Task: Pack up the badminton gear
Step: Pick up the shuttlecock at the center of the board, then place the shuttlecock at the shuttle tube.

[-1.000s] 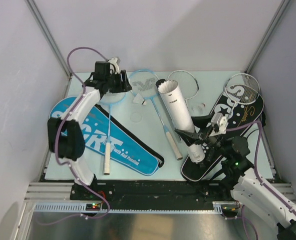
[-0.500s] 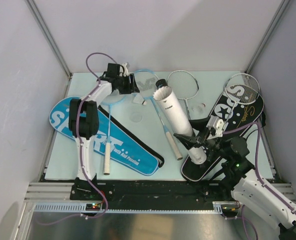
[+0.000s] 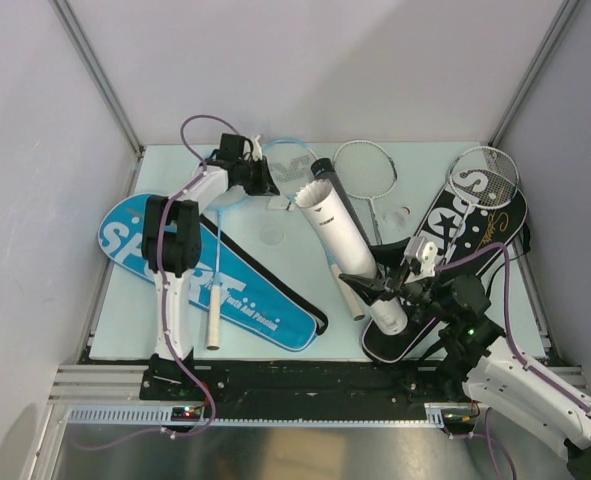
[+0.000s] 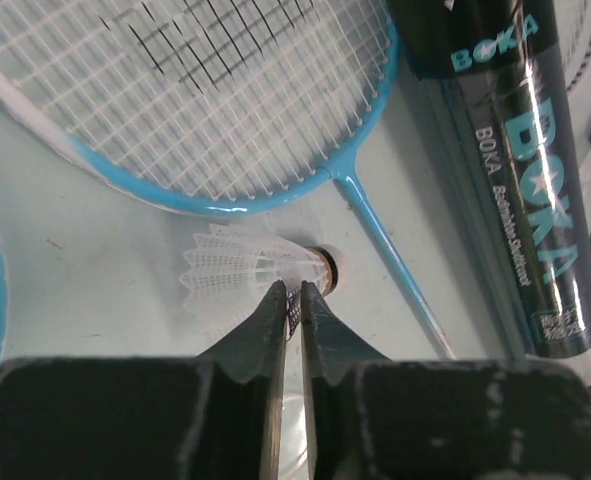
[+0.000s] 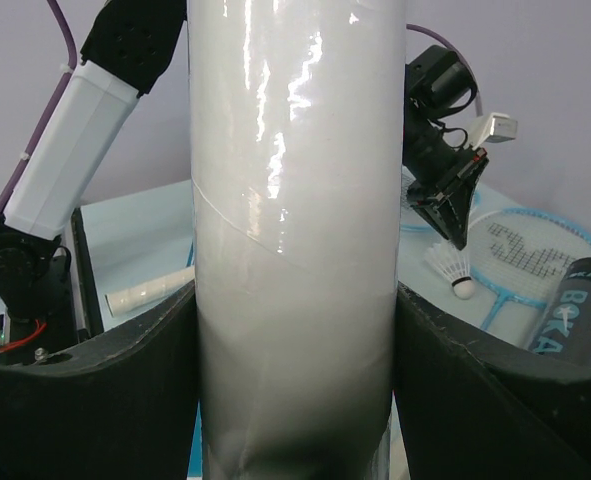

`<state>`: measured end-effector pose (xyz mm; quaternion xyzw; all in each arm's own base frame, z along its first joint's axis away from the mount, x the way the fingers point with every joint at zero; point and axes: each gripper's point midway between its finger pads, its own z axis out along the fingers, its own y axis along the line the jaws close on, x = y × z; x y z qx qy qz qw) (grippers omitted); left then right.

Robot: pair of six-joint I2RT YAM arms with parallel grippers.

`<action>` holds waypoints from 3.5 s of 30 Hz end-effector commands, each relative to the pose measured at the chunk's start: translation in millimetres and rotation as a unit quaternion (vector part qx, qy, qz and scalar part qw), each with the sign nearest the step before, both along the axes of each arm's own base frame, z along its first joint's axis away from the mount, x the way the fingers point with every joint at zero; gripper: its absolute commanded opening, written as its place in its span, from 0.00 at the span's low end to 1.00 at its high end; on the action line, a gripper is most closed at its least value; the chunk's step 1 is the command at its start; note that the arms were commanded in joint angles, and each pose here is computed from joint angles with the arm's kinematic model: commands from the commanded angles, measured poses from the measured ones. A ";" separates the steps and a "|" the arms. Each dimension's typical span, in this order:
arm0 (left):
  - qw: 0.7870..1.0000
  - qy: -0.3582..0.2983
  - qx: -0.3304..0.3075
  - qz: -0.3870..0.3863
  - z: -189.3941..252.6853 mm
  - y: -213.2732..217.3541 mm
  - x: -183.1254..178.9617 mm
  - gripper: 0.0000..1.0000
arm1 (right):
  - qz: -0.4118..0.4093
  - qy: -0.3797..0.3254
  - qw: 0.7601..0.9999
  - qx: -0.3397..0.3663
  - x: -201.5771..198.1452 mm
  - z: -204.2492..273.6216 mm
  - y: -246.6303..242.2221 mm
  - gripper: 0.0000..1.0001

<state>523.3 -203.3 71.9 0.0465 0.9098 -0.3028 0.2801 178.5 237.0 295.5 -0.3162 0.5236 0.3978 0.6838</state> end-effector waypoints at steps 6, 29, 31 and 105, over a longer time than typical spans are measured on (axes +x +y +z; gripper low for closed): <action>0.999 -0.015 -0.039 -0.025 26.8 -15.2 -21.7 0.01 | -0.033 -0.010 0.998 0.047 1.5 34.6 -5.9 0.41; 0.970 -0.184 -0.154 0.031 279.1 4.3 -127.9 0.00 | -0.104 -0.045 0.988 -0.108 35.7 -24.0 -8.1 0.44; 0.966 -0.204 -0.156 0.026 296.4 7.4 -144.4 0.00 | -0.107 -0.050 0.985 -0.124 37.0 -28.7 -9.4 0.45; 0.961 -0.121 -0.187 -0.166 276.8 -48.0 -320.5 0.16 | -0.026 -0.185 0.971 -0.151 29.7 -7.1 32.8 0.46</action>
